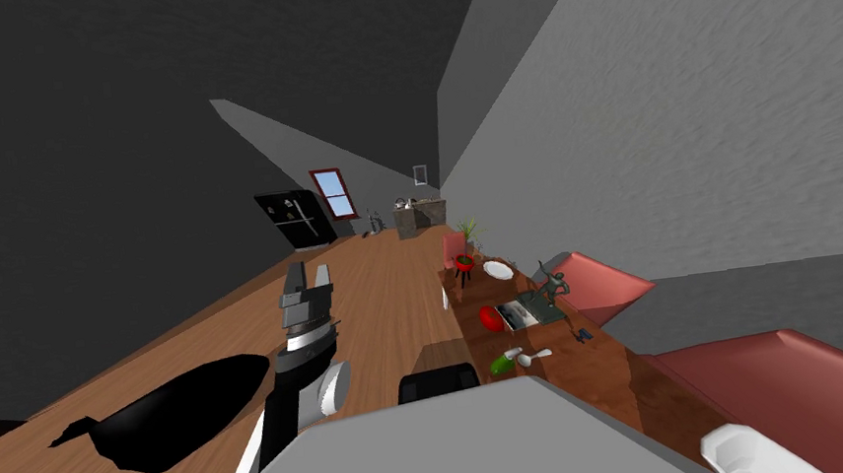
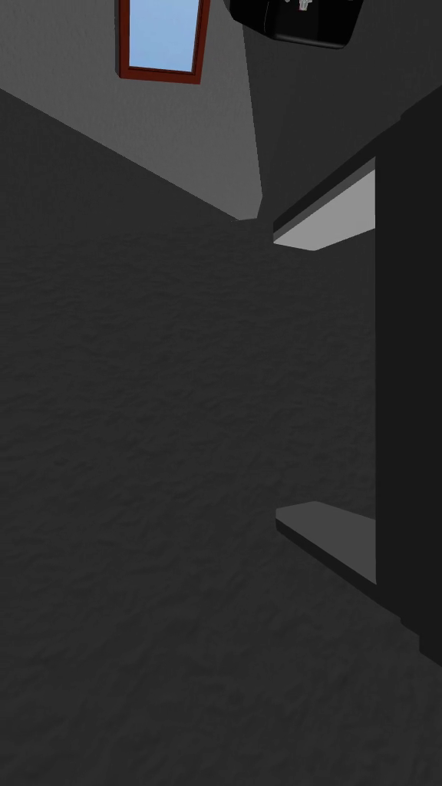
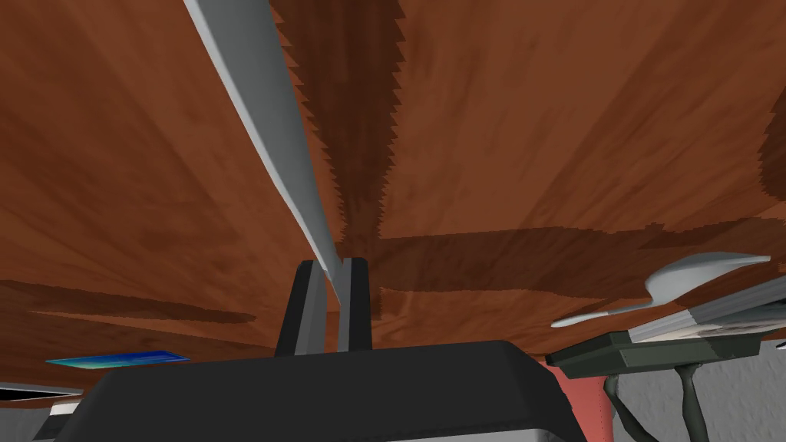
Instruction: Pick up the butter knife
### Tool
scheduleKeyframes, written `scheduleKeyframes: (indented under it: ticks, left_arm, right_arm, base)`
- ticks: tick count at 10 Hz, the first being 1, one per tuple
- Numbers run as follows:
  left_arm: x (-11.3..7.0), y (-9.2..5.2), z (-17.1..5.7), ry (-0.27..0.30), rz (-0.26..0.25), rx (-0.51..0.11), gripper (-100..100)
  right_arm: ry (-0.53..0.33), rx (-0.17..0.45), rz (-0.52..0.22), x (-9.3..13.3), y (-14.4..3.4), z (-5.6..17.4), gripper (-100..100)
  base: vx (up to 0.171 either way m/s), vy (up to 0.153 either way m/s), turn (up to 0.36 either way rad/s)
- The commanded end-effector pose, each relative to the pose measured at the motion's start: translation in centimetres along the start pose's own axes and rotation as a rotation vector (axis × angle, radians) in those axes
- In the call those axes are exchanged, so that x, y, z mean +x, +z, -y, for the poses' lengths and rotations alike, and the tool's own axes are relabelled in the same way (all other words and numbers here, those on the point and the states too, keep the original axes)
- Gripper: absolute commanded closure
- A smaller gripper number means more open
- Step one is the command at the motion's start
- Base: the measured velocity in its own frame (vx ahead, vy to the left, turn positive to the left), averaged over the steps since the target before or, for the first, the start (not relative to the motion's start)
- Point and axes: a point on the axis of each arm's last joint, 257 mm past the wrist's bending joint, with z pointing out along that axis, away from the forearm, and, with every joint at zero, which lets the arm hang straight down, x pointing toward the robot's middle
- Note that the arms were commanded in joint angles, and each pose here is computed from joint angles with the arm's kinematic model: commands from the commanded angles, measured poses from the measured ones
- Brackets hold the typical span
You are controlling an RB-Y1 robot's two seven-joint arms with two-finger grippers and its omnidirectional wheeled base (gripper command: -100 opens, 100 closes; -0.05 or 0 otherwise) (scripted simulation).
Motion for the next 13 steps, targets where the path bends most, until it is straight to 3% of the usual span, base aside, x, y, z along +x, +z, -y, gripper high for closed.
scheduleKeyframes:
  ticks: [1,2,13]
  left_arm:
    - [0.0,0.0,0.0,0.000,0.000,0.000,0]
    - [0.0,0.0,0.0,0.000,0.000,0.000,0]
    - [0.0,0.0,0.0,0.000,0.000,0.000,0]
  right_arm:
    - [0.000,0.000,0.000,0.0,0.0,0.0,0]
    - [0.001,-0.012,-0.003,-0.7,0.4,-0.5,100]
    - [-0.017,-0.016,-0.004,-6.0,2.4,0.0,100]
  base:
    - [0.000,0.000,0.000]
    - [0.003,0.045,-0.016]
    - [0.006,0.066,-0.009]
